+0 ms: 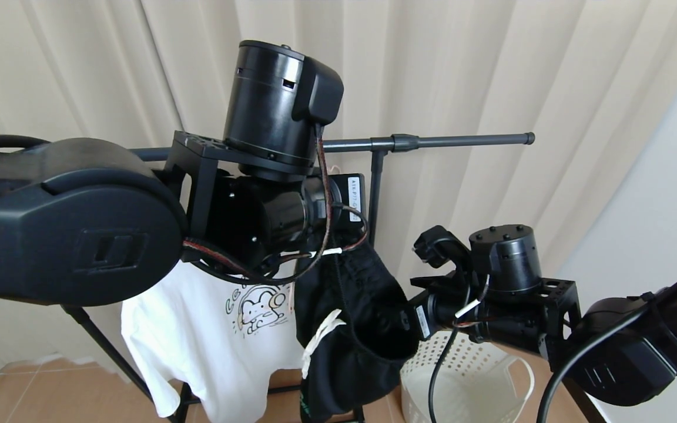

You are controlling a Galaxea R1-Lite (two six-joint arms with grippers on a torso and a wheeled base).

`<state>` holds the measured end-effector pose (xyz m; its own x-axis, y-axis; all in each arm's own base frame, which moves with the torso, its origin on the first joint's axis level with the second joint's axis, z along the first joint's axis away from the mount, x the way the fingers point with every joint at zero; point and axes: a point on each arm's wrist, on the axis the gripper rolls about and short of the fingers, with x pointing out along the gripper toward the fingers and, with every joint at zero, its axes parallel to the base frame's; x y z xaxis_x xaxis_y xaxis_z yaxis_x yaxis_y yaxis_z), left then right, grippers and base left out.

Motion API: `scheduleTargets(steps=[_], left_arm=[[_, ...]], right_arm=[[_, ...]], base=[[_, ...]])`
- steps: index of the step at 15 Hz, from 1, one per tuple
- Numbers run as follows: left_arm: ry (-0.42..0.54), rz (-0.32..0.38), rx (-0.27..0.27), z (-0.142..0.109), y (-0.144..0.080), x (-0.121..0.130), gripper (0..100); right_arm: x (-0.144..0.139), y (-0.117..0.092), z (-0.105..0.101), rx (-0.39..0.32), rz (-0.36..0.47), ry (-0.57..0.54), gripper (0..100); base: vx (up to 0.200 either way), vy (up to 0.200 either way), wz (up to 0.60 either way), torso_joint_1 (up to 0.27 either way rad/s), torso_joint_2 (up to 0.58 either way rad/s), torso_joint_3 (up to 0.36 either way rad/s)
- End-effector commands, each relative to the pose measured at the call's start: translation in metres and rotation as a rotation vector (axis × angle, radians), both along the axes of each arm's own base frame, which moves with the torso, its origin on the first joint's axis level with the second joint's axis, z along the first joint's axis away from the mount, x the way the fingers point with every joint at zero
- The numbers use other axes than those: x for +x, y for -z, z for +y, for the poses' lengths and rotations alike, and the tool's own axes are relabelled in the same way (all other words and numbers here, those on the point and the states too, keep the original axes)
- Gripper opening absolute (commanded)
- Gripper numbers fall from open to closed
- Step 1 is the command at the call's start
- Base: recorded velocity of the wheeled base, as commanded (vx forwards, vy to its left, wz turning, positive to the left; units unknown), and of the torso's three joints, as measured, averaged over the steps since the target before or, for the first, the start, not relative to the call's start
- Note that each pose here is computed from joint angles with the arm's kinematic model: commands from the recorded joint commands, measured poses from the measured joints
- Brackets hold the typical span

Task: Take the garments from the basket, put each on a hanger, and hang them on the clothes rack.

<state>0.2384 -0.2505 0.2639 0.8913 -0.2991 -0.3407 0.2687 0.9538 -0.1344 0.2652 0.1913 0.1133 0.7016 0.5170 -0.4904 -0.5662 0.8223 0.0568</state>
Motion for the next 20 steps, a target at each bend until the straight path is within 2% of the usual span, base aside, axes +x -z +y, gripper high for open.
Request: scheduleTargets(steps=[1, 5, 8, 10, 18, 19, 20], left_arm=[[0.001, -0.003, -0.001, 0.001, -0.002, -0.001, 0], [0.002, 0.01, 0.008, 0.003, 0.002, -0.003, 0], [-0.024, 0.083, 0.089, 0.014, 0.031, 0.0, 0], [-0.035, 0.108, 0.114, 0.018, 0.041, 0.002, 0], [-0.032, 0.177, 0.192, 0.024, 0.07, -0.005, 0], [-0.03, 0.181, 0.197, 0.024, 0.072, -0.006, 100], [-0.03, 0.18, 0.198, 0.024, 0.071, -0.006, 100]], right_arm=[[0.0, 0.001, 0.0, 0.008, -0.009, 0.001, 0], [0.001, -0.005, -0.01, 0.034, -0.04, 0.027, 0], [-0.01, -0.023, -0.043, 0.072, -0.068, 0.11, 0], [-0.016, -0.03, -0.056, 0.114, -0.062, 0.158, 0], [-0.029, -0.053, -0.066, 0.157, -0.134, 0.18, 0], [-0.029, -0.054, -0.066, 0.158, -0.137, 0.182, 0], [-0.029, -0.053, -0.066, 0.157, -0.134, 0.18, 0]], base=[[0.0, 0.0, 0.0, 0.0, 0.0, 0.0], [0.0, 0.0, 0.0, 0.0, 0.0, 0.0], [0.0, 0.0, 0.0, 0.0, 0.0, 0.0], [0.0, 0.0, 0.0, 0.0, 0.0, 0.0], [0.0, 0.0, 0.0, 0.0, 0.0, 0.0], [0.0, 0.0, 0.0, 0.0, 0.0, 0.0], [0.0, 0.0, 0.0, 0.0, 0.0, 0.0]])
